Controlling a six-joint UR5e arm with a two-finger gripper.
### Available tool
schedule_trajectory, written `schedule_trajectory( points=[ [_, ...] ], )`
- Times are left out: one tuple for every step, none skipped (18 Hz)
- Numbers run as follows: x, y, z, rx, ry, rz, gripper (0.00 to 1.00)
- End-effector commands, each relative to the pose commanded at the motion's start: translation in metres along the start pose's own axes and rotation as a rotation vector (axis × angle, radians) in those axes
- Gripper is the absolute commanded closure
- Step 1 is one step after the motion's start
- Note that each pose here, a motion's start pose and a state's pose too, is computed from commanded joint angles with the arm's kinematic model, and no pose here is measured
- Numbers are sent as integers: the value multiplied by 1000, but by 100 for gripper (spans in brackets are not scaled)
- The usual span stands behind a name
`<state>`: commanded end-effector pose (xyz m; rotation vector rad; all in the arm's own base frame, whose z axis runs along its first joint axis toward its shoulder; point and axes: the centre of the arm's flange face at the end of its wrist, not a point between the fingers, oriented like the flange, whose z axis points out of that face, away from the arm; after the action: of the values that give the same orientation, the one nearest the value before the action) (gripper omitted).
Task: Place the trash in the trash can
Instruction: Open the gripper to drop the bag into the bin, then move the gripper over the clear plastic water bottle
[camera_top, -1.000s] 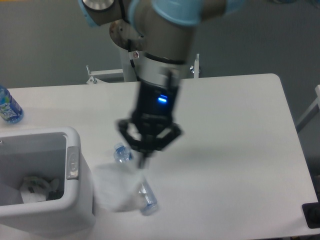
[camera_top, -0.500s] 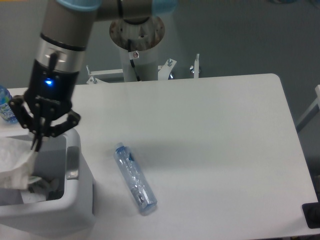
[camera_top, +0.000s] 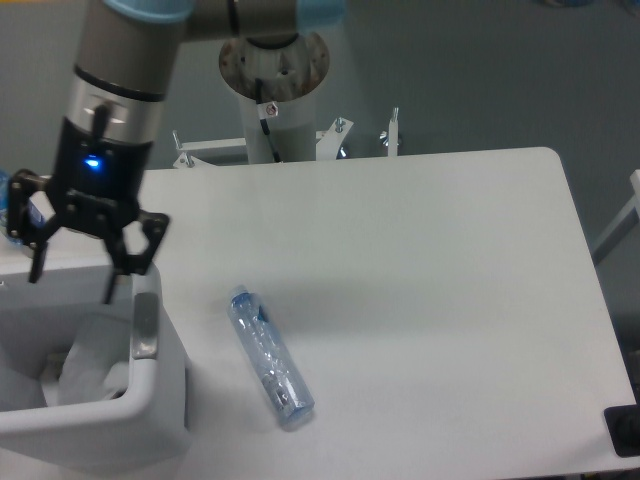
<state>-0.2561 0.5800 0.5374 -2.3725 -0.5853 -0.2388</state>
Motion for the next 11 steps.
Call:
schedule_trajectory(
  points=[
    [-23, -1, 3, -3, -17, -39, 0],
    [-51, 1, 17, -23, -27, -79, 0],
    [-76, 4, 31, -42, -37, -113, 0],
    [-97, 8, 55, -75, -40, -134, 0],
    [-113, 12, 78, -105, -41, -154, 0],
    [-134, 18, 96, -131, -51, -178, 0],
    [-149, 25, 114, -161, -73, -192, 0],
    [-160, 32, 131, -192, -105, -197, 0],
    [-171, 37, 144, -219, -140, -205, 0],
    [-179, 43, 159, -243, -160, -210, 0],
    [-186, 47, 172, -259, -172, -214, 0]
  ],
)
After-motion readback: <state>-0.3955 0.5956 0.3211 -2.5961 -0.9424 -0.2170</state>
